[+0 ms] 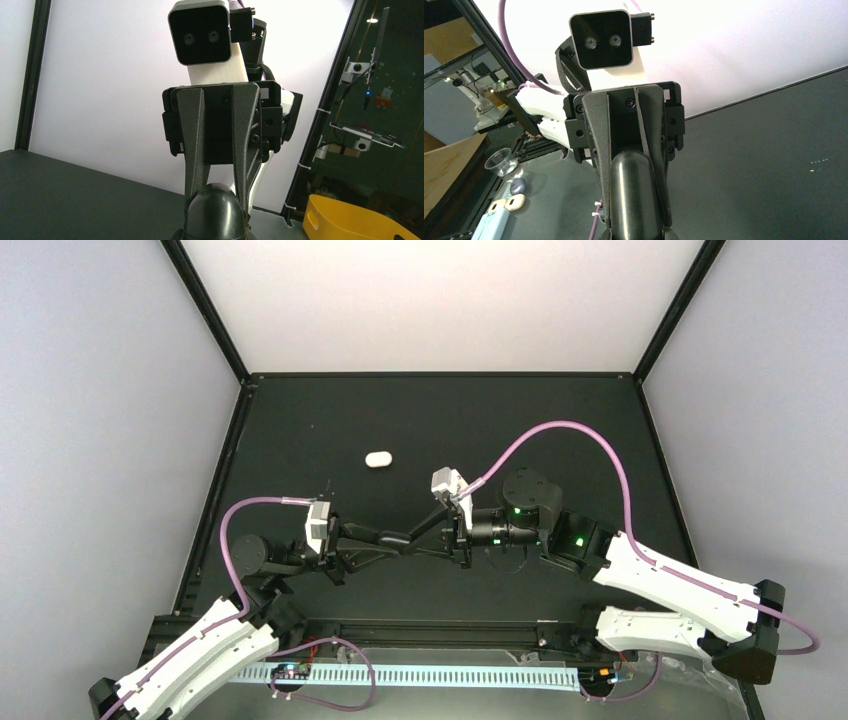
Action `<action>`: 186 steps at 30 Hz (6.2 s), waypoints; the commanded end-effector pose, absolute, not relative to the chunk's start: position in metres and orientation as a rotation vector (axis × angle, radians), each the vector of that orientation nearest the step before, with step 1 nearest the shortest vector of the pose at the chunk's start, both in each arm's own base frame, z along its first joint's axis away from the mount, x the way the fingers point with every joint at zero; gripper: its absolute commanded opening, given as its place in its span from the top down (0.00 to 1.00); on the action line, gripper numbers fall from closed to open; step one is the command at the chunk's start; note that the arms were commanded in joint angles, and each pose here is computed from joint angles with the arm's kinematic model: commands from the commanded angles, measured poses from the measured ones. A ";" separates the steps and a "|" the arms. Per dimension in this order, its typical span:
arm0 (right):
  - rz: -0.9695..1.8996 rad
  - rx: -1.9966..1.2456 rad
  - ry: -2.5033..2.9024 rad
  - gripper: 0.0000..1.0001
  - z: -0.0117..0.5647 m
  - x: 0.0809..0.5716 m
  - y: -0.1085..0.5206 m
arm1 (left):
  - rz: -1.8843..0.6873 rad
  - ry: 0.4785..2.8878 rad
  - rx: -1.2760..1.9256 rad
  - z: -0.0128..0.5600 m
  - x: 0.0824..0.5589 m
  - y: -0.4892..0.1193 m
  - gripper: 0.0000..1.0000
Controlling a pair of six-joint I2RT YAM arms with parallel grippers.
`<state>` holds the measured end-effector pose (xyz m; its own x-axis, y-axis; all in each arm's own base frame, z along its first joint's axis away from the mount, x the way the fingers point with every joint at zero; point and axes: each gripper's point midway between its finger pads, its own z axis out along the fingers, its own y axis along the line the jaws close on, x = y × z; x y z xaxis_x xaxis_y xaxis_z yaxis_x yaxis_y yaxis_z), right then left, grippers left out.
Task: Insert the wireless bluetooth earbuds into the charging case
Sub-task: Place the charging case at the center of the board.
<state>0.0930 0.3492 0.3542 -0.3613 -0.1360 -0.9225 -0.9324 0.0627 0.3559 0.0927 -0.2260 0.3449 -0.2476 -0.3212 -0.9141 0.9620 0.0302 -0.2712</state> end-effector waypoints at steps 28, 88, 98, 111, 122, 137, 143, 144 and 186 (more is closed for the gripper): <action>0.842 -0.410 1.952 0.25 0.283 0.159 0.222 | -1.117 2.165 -0.269 0.156 0.306 -0.166 0.98; 0.895 -0.463 1.863 0.21 0.291 0.154 0.228 | -1.101 2.235 -0.729 0.039 0.397 -0.140 0.98; 0.910 -0.419 1.884 0.21 0.286 0.150 0.217 | -1.028 2.277 -0.760 0.024 0.387 -0.131 0.85; 0.898 -0.400 1.890 0.21 0.288 0.152 0.213 | -0.977 2.328 -0.726 0.021 0.378 -0.129 0.65; 0.906 -0.395 1.896 0.21 0.285 0.150 0.212 | -0.933 2.335 -0.706 0.024 0.371 -0.124 0.54; 0.910 -0.391 1.900 0.21 0.281 0.149 0.210 | -0.785 2.381 -0.665 0.028 0.364 -0.111 0.42; 0.910 -0.394 1.897 0.21 0.280 0.149 0.211 | -0.695 2.387 -0.660 0.033 0.358 -0.101 0.39; 0.912 -0.395 1.897 0.21 0.280 0.149 0.211 | -0.682 2.387 -0.657 0.034 0.357 -0.099 0.39; 0.607 -0.030 1.833 0.06 0.307 0.193 0.155 | -0.470 2.139 -0.375 0.212 0.332 -0.078 0.01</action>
<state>0.1694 0.1926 0.2782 -0.4593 0.1554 -0.8746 -0.4976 0.7706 0.3983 0.3534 -0.1010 0.1705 -0.5868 -0.5317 -0.6107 -0.0872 0.7913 -0.6052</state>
